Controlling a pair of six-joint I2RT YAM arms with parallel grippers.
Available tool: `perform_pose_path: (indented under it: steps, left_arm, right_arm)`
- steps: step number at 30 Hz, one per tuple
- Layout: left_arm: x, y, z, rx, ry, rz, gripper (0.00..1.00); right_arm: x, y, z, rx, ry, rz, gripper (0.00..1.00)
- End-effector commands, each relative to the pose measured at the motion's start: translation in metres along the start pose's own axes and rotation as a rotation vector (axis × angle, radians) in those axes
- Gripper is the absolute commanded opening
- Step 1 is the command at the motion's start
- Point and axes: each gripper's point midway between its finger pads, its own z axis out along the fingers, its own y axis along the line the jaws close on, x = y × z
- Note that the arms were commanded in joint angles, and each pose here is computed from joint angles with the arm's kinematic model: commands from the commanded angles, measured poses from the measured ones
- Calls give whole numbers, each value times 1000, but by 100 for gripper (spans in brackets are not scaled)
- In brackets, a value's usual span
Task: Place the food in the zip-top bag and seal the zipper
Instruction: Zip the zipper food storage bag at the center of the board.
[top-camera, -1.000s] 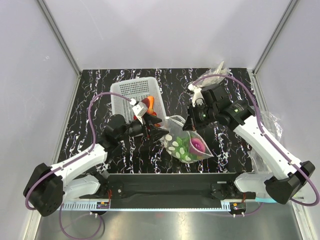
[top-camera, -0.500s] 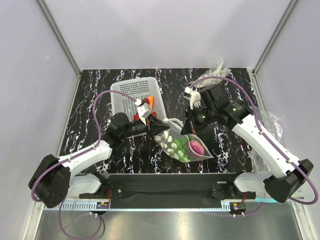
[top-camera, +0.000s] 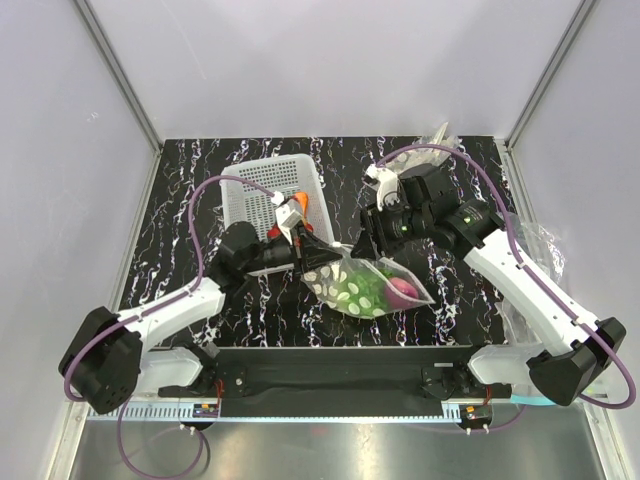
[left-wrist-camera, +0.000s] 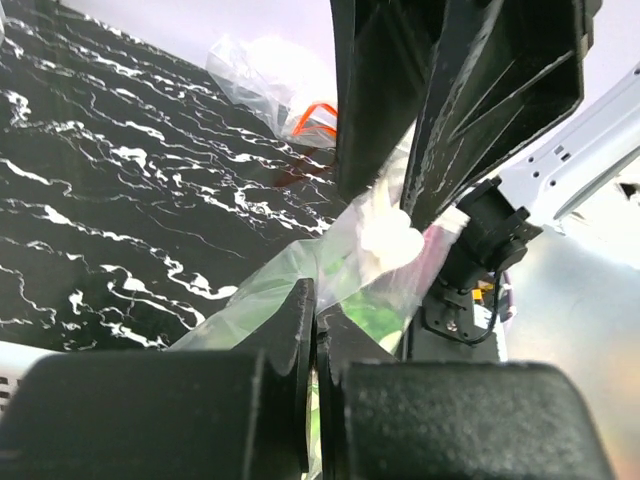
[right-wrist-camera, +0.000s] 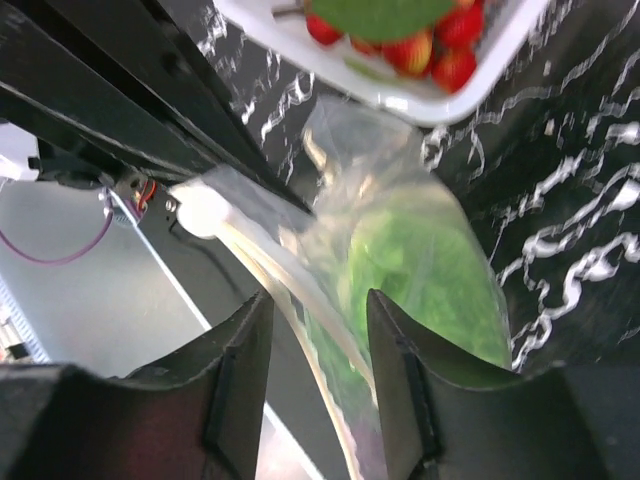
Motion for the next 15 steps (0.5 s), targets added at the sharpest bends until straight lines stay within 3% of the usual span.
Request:
perform_pose_path:
  steps: [1,9,15]
  left_arm:
    - [-37,-12,7,37,-62,8,0]
    - [-38,-12,11,28,9,-30,0]
    - [-36,-12,11,30,26,-25,0]
  right_arm:
    - [-40,12,-6,-50,-163,-138,50]
    - [-52,16,9,-31,-216,-334,57]
    - [-60,15,12,-9,-264,-407,54]
